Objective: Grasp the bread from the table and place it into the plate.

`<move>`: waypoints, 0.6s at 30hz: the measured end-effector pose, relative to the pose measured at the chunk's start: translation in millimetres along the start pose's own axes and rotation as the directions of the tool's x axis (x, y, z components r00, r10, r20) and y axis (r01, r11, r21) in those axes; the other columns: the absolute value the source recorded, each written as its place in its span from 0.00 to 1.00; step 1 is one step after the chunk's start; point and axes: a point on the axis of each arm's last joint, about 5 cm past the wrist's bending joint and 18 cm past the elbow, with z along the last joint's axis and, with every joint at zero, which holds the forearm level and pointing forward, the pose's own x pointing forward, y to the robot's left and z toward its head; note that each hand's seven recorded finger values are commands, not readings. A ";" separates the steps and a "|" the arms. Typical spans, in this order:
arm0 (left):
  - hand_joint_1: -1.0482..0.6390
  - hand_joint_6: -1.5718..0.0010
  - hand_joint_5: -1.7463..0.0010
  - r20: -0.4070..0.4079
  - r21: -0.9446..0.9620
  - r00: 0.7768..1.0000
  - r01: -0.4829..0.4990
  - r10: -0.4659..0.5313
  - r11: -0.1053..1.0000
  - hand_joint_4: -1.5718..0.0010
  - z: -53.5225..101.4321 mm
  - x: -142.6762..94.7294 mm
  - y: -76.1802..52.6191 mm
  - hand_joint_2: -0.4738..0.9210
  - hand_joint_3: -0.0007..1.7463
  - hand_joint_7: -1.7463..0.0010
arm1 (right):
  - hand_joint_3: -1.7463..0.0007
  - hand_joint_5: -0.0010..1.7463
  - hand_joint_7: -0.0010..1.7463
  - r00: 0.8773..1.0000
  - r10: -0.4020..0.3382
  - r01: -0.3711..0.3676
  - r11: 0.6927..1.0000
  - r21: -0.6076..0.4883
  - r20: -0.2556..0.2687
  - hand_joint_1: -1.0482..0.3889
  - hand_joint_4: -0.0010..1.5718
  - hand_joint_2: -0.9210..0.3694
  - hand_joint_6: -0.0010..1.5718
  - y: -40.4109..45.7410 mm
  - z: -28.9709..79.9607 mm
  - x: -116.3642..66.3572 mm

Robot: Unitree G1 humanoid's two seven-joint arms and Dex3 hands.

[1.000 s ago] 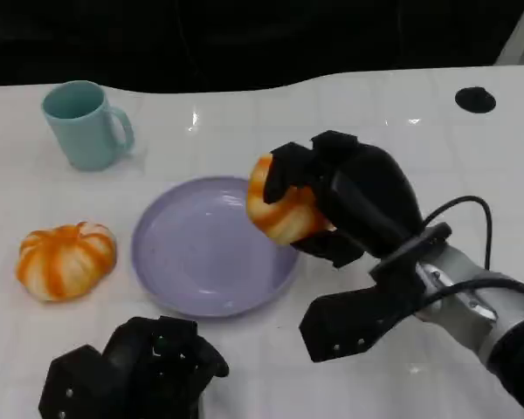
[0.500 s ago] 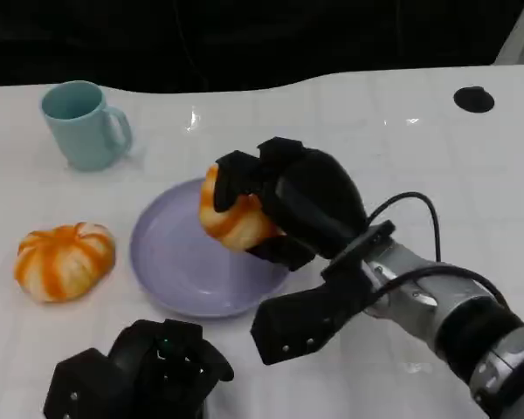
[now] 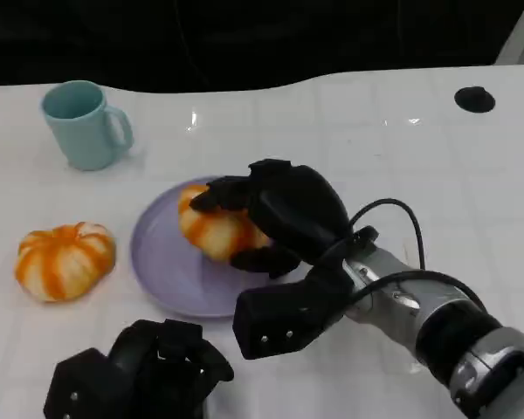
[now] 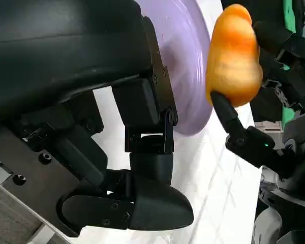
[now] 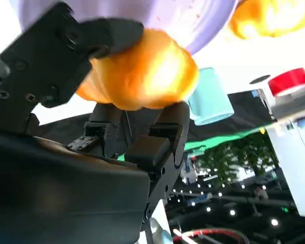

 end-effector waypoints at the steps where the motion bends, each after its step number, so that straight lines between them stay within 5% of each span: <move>1: 0.00 0.08 0.34 -0.001 0.000 1.000 0.000 0.000 1.000 0.00 0.0 0.0 0.0 0.71 0.41 0.62 | 0.94 0.25 0.00 1.000 0.018 -0.018 1.000 -0.011 -0.006 0.40 0.05 0.02 0.21 0.2 -0.2 0.0; 8: 0.00 0.08 0.34 -0.003 -0.001 1.000 0.000 0.000 1.000 0.00 0.2 0.1 0.0 0.71 0.41 0.62 | 0.90 0.21 0.00 0.997 0.079 -0.079 0.996 -0.044 -0.002 0.31 0.00 0.00 0.16 -4.1 3.1 4.0; 18: 0.00 0.08 0.34 -0.003 0.001 1.000 0.000 0.000 1.000 0.00 0.2 0.2 0.0 0.72 0.40 0.62 | 0.93 0.28 0.01 0.998 0.061 -0.060 0.998 -0.012 0.013 0.31 0.04 0.00 0.17 -10.9 3.4 -3.0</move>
